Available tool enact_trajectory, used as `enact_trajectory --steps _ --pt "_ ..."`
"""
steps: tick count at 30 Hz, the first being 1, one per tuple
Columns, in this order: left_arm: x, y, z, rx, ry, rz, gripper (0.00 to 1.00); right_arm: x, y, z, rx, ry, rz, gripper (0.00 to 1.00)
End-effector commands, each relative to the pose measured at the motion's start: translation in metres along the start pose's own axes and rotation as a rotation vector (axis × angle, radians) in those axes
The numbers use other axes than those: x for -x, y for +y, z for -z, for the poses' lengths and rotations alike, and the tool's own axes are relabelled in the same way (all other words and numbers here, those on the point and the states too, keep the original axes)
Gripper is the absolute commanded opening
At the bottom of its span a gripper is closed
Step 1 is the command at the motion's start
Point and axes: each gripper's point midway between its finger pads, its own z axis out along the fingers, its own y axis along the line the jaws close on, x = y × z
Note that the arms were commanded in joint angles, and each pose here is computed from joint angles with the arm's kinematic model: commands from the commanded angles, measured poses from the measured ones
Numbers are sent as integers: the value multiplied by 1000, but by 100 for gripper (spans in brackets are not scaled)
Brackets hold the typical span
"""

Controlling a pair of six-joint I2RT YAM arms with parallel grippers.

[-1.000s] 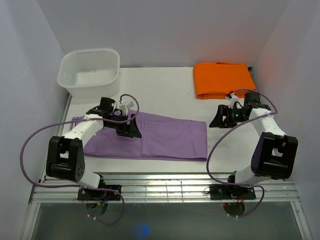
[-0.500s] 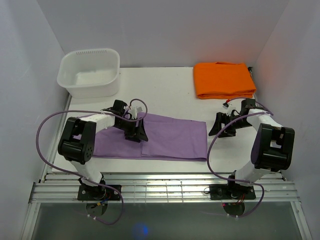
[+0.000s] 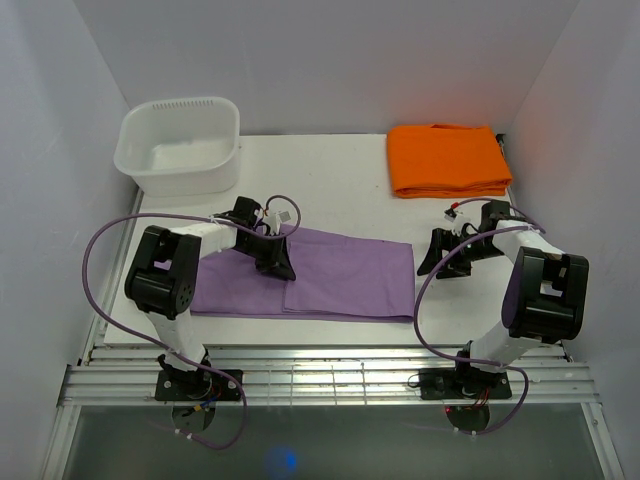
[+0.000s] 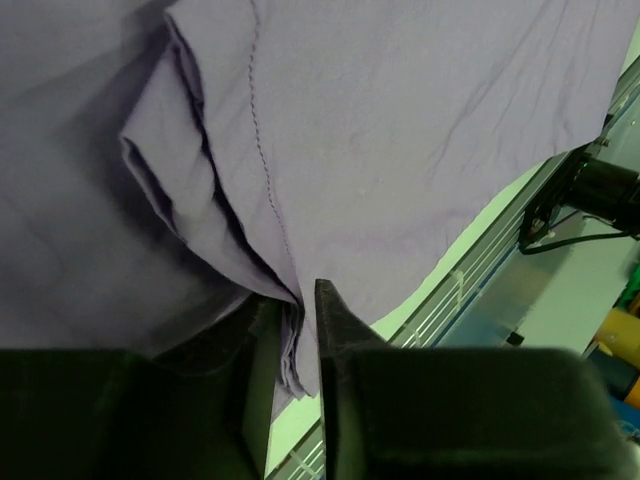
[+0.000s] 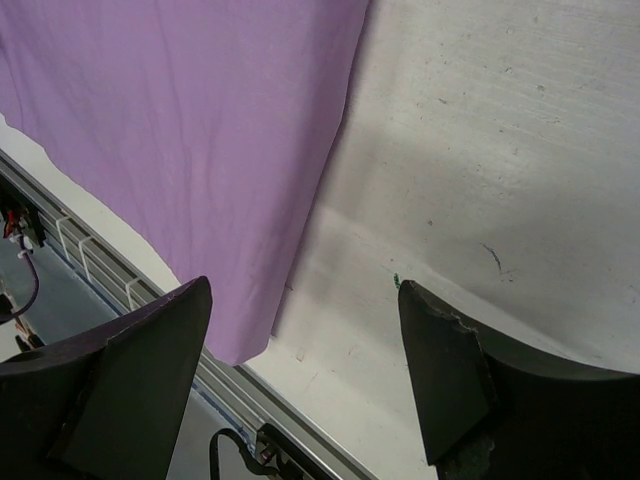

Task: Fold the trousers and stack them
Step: Fold the trousers

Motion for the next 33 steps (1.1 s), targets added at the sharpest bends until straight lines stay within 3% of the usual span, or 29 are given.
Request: enact_trajectory --steps 1,5,26,33 --pt "15 -16 14 -4 -53 -76 21 -3 -1 0 0 0 10 81" --pt "17 -9 19 64 -51 -113 0 -6 -4 -2 -3 10 10 82" --pt "30 7 32 188 -124 -224 0 -19 -9 -23 56 70 -45 82" --pt "42 -30 56 116 -210 -342 0 -19 -8 -27 67 66 -48 81"
